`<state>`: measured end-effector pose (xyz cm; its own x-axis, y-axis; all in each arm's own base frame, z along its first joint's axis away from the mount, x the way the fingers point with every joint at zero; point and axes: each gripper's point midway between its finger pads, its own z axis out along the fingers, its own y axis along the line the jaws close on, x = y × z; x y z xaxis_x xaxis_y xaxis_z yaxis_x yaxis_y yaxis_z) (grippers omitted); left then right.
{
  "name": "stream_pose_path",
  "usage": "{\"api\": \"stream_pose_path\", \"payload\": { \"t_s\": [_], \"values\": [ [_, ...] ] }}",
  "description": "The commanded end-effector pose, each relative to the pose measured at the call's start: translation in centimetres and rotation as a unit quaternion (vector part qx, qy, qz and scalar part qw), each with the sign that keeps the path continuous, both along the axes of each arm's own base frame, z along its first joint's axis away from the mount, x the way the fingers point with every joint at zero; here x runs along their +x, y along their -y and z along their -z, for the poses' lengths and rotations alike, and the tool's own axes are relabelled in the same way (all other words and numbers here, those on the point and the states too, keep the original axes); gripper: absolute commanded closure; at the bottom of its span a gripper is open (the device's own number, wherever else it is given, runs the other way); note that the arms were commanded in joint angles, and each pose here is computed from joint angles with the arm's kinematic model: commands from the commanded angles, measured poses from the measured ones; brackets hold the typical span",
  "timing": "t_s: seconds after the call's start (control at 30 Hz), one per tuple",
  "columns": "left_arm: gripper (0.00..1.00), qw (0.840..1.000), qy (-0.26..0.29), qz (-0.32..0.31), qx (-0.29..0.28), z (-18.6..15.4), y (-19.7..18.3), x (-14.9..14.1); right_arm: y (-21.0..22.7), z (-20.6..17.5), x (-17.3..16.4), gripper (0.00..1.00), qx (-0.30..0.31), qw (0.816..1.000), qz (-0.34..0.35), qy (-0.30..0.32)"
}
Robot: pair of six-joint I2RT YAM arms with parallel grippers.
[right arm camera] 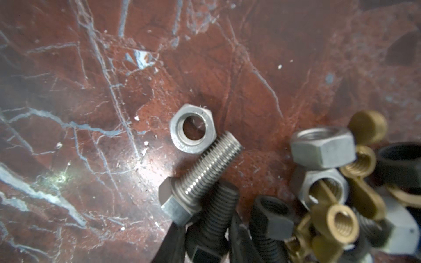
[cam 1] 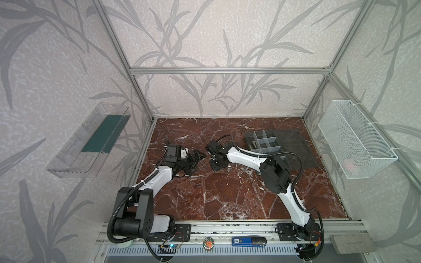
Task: Sort the screws and nuts into containers
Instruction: Pick up the screw from the center of the table, then place the screw into the container.
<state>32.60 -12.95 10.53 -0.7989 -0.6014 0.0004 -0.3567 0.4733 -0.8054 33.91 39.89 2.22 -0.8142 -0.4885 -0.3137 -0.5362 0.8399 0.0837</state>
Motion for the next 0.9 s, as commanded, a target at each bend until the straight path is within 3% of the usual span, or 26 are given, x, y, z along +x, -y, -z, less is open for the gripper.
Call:
{"api": "stream_pose_path", "payload": {
  "t_s": [0.0,0.27,0.5,0.87],
  "values": [
    [0.01,1.0,0.02,0.0,-0.002,-1.2,-0.1,0.3,1.1,-2.3,-0.8,0.8,-0.011,1.0,-0.005,0.006],
    [0.01,0.998,0.05,0.024,0.011,-3.0,1.3,0.8,4.0,-8.4,-1.1,0.81,-0.002,0.998,0.004,0.056],
    [0.01,0.994,0.071,0.071,0.03,-3.9,4.5,0.8,11.9,-12.0,-0.1,0.81,-0.024,0.993,0.065,0.094],
    [0.01,0.993,0.067,0.087,0.03,-3.5,6.0,0.9,24.3,-10.1,0.5,0.81,-0.079,0.981,0.161,0.08]
  ]
}}
